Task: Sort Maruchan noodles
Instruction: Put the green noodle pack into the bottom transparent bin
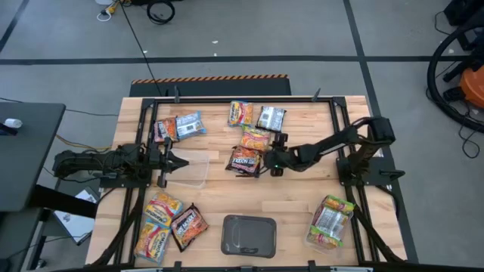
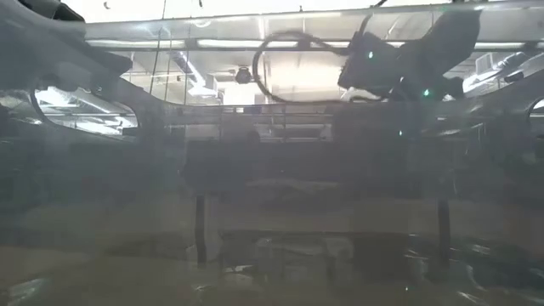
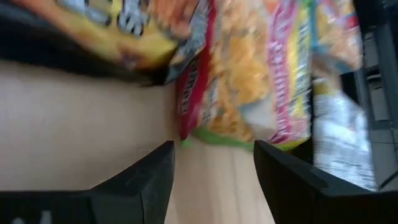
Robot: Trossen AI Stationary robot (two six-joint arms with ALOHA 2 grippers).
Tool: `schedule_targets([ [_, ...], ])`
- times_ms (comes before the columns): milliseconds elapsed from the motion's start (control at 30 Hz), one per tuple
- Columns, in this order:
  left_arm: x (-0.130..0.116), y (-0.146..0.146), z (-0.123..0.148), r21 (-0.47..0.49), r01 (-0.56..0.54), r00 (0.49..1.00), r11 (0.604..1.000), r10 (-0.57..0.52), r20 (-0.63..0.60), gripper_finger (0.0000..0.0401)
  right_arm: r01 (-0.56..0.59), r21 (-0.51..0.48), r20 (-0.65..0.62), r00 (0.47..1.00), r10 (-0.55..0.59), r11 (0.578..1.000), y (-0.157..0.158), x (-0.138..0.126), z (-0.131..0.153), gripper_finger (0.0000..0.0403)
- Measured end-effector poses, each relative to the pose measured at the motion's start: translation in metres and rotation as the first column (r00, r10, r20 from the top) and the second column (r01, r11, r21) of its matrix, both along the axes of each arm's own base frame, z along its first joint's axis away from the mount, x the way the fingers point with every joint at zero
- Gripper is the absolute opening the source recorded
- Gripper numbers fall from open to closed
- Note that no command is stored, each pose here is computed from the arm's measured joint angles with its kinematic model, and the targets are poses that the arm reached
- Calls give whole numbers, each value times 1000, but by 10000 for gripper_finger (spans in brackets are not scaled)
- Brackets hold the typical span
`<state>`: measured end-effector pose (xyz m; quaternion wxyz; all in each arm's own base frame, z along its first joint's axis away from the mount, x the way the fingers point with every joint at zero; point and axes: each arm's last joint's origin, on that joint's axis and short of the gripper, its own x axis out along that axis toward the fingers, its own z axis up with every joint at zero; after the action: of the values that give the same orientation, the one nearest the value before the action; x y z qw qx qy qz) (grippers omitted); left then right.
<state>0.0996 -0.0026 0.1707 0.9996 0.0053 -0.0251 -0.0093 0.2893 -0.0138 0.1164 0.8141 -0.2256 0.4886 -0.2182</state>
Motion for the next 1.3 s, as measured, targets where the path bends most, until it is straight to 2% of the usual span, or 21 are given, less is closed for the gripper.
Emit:
schedule_targets([
  [167,0,0,0,0,0,1000,1000,0,2,25,40,43,39,998,-42,998,-9,5,-8,228],
  [467,0,0,0,0,0,1000,1000,0,2,25,7,-9,72,997,-6,1000,-18,13,-11,202],
  [600,0,0,0,0,0,1000,1000,0,2,25,4,26,96,995,-6,1000,-25,15,-11,152],
  [800,0,0,0,0,0,1000,1000,0,2,25,20,66,117,993,-27,998,-34,14,-10,23],
  [867,0,0,0,0,0,1000,1000,0,3,25,5,58,110,994,-11,998,-32,13,-7,11],
  [1000,0,0,0,0,0,1000,1000,0,3,25,-31,44,82,996,27,999,-18,9,14,13],
  [1200,0,0,0,0,0,1000,1000,0,3,25,-141,41,31,990,140,989,15,-5,76,7],
  [1300,0,0,0,0,0,1000,1000,0,3,25,-234,-15,-30,972,233,972,35,-18,111,5],
])
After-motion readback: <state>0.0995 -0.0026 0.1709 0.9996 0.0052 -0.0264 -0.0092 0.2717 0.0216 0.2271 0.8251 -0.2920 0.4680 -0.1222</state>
